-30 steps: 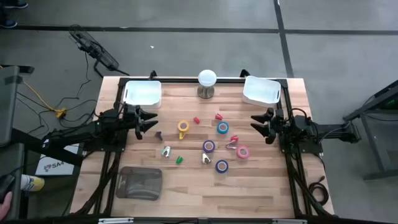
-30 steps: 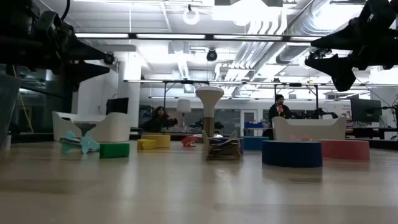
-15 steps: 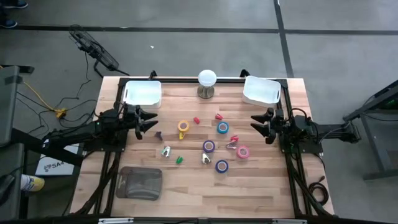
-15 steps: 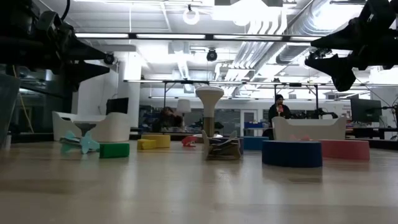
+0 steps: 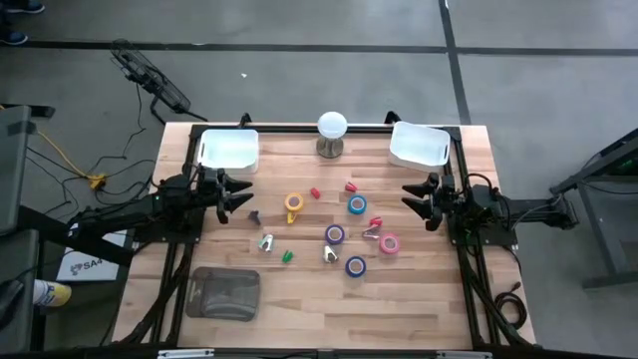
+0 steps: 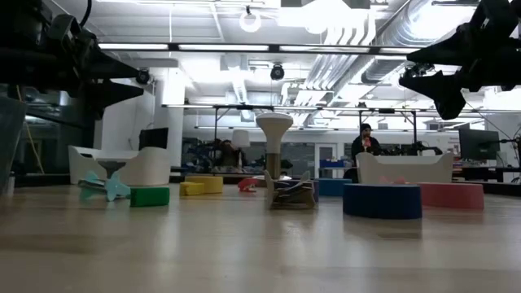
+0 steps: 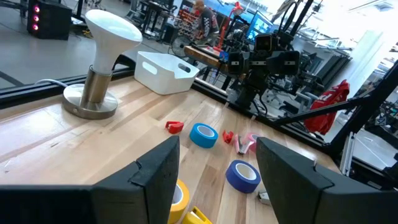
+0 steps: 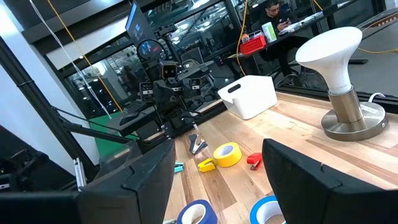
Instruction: Pick and place Stapler, Stapler remover, tape
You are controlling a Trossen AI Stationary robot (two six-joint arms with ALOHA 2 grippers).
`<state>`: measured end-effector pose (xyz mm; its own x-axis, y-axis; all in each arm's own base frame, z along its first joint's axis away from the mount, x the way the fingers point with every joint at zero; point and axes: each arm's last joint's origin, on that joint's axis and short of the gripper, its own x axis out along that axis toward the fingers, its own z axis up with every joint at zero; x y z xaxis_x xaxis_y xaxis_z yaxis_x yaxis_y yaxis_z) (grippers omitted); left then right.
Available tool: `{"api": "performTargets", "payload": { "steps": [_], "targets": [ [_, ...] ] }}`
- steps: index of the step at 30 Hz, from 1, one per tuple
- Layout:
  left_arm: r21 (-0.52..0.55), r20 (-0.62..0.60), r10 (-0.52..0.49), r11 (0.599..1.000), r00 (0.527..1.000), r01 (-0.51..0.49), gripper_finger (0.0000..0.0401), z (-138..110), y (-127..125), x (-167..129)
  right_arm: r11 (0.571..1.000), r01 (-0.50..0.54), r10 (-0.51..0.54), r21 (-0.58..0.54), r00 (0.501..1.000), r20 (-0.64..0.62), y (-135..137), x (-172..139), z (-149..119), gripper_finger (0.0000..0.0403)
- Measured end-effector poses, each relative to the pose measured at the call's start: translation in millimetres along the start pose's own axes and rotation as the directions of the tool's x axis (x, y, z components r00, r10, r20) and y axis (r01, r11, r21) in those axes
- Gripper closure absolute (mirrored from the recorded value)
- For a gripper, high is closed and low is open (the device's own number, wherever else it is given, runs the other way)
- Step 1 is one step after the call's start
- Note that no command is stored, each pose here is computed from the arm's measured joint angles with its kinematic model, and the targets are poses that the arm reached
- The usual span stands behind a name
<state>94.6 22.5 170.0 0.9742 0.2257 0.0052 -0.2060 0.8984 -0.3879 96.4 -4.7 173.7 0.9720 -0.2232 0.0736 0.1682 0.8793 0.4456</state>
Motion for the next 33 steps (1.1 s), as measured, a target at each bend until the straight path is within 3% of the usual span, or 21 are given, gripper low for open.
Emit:
{"api": "performTargets", "payload": {
  "steps": [8,12,33],
  "targets": [
    [0.000,0.000,0.000,1.000,1.000,0.000,0.0192,0.0,0.0,0.0,1.000,0.000,0.000,-0.001,1.000,0.000,0.0,0.0,0.0,0.0169],
    [0.000,0.000,-0.001,1.000,1.000,0.001,0.0192,0.1,-0.1,0.0,0.998,0.003,-0.003,-0.067,1.000,0.002,-0.1,0.0,0.1,0.0171],
    [0.000,0.000,0.000,1.000,1.000,0.000,0.0192,0.1,-0.1,0.0,0.998,0.044,-0.043,-0.051,0.999,0.023,-1.1,-0.1,0.9,0.0169]
  ]
}}
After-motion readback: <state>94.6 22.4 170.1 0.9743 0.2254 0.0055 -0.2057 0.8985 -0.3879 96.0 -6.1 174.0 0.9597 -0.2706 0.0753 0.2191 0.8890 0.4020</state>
